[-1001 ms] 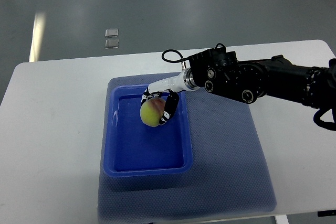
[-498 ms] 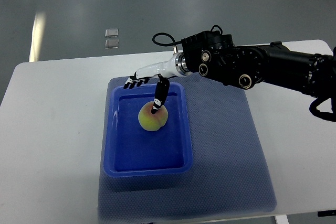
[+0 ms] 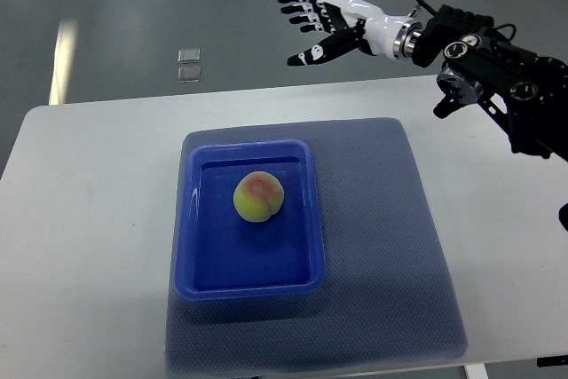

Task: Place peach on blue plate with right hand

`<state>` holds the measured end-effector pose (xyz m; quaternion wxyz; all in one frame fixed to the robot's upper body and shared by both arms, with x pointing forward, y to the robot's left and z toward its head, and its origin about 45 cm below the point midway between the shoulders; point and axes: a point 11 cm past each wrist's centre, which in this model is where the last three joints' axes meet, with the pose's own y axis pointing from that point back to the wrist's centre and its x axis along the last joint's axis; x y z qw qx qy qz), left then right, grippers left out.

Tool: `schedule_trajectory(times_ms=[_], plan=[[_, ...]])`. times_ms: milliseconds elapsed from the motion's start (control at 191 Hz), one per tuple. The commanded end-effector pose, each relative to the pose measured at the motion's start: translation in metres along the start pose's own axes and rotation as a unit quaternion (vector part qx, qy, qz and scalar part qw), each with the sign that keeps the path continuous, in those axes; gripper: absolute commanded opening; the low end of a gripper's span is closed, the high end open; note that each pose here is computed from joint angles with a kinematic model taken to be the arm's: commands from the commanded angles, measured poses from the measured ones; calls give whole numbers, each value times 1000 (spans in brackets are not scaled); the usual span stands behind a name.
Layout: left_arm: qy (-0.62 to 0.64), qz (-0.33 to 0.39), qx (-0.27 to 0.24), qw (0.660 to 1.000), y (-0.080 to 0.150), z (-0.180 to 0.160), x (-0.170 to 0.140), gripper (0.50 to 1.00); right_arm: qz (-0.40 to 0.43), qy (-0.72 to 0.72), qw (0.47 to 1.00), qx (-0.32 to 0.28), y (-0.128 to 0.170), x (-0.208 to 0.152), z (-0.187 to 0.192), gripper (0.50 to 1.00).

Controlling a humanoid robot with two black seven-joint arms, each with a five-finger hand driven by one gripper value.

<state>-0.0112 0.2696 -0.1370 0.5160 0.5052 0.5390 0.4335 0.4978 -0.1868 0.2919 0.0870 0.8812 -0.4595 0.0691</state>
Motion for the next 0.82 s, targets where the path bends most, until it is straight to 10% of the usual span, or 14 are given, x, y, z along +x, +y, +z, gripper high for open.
schedule_trajectory(times_ms=[0, 817], plan=[[-1, 0, 1, 1000, 0, 0, 0, 1000, 67, -120, 990, 24, 21, 18, 31, 921], [-1, 0, 1, 1000, 0, 0, 0, 1000, 192, -489, 843, 114, 49, 8, 106, 930]])
